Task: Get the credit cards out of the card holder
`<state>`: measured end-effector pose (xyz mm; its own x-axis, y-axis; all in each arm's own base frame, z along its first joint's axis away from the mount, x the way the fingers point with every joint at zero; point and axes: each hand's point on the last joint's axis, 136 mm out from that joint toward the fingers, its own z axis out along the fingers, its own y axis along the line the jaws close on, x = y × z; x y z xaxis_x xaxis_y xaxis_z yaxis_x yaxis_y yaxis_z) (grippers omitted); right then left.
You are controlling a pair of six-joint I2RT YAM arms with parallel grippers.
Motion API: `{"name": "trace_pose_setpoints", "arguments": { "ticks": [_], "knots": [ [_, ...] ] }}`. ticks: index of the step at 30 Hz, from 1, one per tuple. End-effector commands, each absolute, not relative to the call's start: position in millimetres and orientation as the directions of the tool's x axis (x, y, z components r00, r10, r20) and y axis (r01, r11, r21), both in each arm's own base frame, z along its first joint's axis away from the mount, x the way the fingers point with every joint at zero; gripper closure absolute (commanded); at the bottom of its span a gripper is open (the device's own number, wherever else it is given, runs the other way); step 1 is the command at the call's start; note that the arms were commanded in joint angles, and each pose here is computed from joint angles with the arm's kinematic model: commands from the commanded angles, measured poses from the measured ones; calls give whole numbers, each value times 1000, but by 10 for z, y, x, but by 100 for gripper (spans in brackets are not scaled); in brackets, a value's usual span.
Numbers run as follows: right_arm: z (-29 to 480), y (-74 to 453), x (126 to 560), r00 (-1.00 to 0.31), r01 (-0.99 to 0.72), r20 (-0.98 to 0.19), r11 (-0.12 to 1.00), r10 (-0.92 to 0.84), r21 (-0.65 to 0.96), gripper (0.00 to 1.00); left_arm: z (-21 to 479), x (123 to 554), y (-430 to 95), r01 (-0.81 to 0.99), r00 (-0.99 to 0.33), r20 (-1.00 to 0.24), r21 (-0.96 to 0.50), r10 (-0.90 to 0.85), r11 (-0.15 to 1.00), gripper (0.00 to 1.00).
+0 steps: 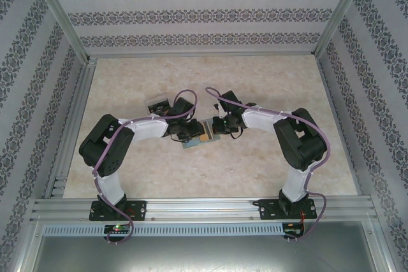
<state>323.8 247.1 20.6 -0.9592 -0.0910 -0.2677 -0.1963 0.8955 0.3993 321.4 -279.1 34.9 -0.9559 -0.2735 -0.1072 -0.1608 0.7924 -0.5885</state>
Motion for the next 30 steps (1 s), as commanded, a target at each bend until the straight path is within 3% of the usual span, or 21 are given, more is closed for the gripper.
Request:
{"name": "trace_pose_setpoints", "arguments": {
  "ticks": [1,20,30],
  "knots": [
    [87,2525,3126,-971,-187,-215,899,-107,395,94,391,3270,-2808,-161,-952,-107,-623,-287,765,73],
    [551,2644,3251,-933,-271,-326,891,-150,364,91,539,3255,-2497,-169,-937,-167,-549,-306,819,76],
    [341,2692,3202,-944,-266,-283,903,-173,338,95,471,3199,-2488,-182,-940,-142,-557,-309,811,76]
  ]
}}
